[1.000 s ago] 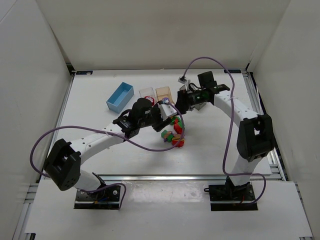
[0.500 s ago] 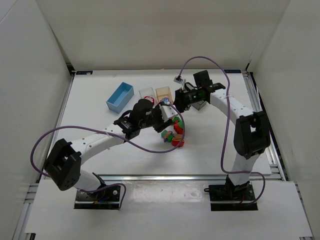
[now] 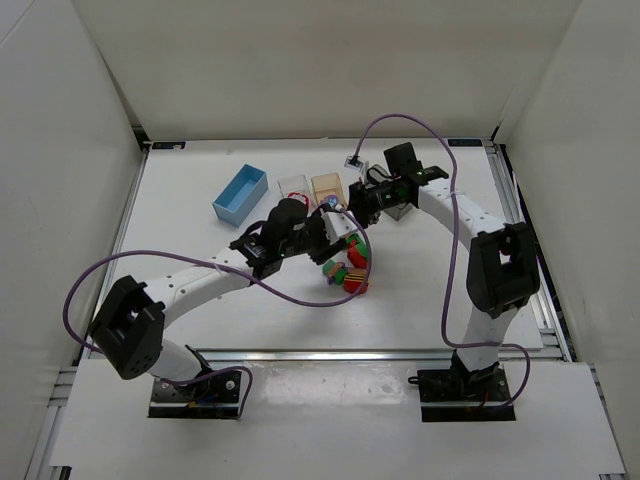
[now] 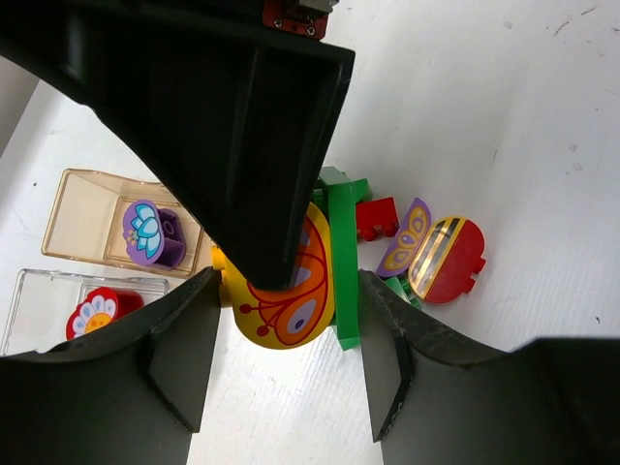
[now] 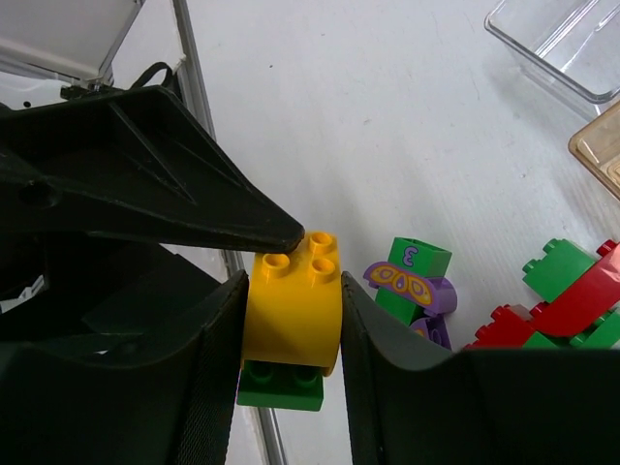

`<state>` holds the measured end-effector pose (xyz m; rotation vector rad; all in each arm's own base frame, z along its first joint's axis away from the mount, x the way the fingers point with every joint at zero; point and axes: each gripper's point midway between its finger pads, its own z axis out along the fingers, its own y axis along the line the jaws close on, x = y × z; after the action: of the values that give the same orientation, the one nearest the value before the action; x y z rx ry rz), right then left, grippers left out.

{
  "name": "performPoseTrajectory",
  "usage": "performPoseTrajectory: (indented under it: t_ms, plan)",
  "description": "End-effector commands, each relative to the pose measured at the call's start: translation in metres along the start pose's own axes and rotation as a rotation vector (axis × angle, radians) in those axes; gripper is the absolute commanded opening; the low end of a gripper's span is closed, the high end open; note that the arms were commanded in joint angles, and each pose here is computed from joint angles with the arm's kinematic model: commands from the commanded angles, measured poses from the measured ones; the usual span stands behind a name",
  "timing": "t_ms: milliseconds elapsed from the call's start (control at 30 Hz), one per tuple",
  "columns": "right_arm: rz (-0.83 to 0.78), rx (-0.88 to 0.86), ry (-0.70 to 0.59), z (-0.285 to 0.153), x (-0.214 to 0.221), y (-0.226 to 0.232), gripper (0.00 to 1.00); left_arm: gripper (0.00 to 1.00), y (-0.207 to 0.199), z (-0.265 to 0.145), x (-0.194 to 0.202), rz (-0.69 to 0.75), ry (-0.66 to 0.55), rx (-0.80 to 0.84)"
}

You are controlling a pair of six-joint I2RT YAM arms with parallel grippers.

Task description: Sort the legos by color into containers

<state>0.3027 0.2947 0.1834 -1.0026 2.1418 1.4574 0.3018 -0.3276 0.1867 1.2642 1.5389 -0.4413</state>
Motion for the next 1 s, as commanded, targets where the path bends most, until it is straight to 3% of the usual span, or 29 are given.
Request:
performPoseTrajectory:
  t_ms: [0, 67, 100, 167, 200, 267, 433, 767, 867, 933, 967]
  plan:
    - [-0.057, -0.065, 0.004, 0.000, -0.004, 0.020, 0.21, 0.20, 0.006, 0.002, -0.017, 0.014, -0.048, -0.022]
    - [-0.059, -0.058, 0.006, 0.001, -0.003, 0.019, 0.09, 0.23, 0.011, 0.003, -0.014, -0.002, -0.036, -0.041]
    - [-0.065, -0.058, 0.004, 0.001, -0.004, 0.019, 0.02, 0.33, 0.011, 0.003, -0.016, -0.012, -0.038, -0.047]
    - [-0.068, -0.056, 0.002, 0.001, -0.004, 0.019, 0.00, 0.47, 0.014, 0.002, -0.016, -0.054, -0.034, -0.066]
    - [-0.059, -0.052, -0.003, -0.001, -0.005, 0.020, 0.00, 0.61, 0.015, 0.002, -0.016, -0.070, -0.025, -0.077]
    - [-0.044, -0.040, -0.033, -0.006, -0.010, 0.016, 0.00, 0.73, 0.017, 0.000, -0.014, -0.130, -0.016, -0.103]
    - [0.110, 0.023, -0.134, -0.027, -0.030, -0.003, 0.00, 0.87, 0.030, -0.016, -0.028, -0.256, -0.040, -0.181]
    - [0.385, 0.055, -0.311, -0.067, -0.057, -0.037, 0.00, 0.85, 0.062, -0.056, -0.055, -0.450, -0.045, -0.263]
    - [0.479, 0.043, -0.374, -0.077, -0.071, -0.043, 0.00, 0.76, 0.079, -0.065, -0.052, -0.681, -0.052, -0.219]
    - [0.531, 0.040, -0.409, -0.080, -0.078, -0.044, 0.00, 0.69, 0.081, -0.064, -0.052, -0.808, -0.064, -0.097]
    - [0.517, 0.031, -0.426, -0.081, -0.087, -0.041, 0.00, 0.68, 0.079, -0.063, -0.054, -0.939, -0.071, -0.057]
